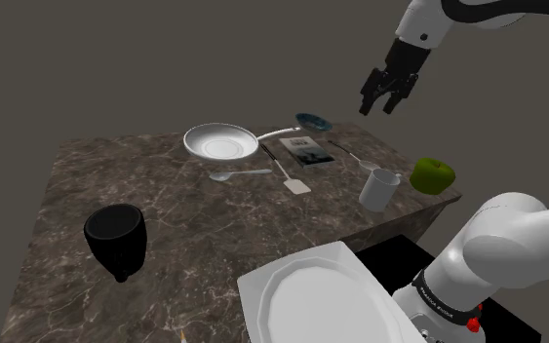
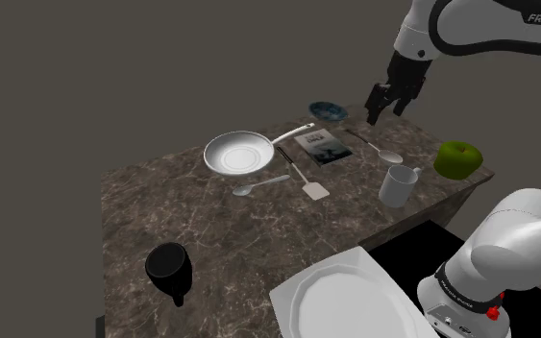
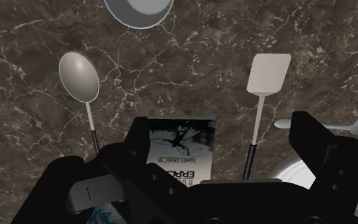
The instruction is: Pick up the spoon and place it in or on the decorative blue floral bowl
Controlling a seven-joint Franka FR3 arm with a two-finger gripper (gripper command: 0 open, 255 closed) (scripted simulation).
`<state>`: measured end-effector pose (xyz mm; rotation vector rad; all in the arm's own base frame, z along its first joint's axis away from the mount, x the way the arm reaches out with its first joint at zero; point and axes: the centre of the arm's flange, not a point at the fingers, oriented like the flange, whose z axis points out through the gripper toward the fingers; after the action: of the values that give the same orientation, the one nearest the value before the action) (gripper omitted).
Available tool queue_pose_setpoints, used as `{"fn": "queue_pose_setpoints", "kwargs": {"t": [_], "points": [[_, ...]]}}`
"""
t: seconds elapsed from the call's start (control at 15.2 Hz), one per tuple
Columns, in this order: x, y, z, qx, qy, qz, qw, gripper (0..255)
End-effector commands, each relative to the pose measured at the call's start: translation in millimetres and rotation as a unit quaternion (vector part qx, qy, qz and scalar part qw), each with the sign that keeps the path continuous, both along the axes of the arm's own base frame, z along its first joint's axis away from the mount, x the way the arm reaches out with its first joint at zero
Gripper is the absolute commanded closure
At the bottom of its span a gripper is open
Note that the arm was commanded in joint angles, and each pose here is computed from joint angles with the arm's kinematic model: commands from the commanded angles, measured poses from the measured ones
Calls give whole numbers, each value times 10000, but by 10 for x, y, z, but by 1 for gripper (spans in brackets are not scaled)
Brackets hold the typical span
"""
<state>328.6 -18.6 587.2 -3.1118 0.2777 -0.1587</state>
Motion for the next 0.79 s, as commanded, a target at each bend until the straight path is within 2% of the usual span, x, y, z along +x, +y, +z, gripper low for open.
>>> {"fn": "queue_pose_setpoints", "kwargs": {"t": [0.0, 0.73], "points": [[0, 0, 0, 0, 0, 0, 10000, 0], [758, 1047, -702, -116, -69, -167, 9998, 0]]}}
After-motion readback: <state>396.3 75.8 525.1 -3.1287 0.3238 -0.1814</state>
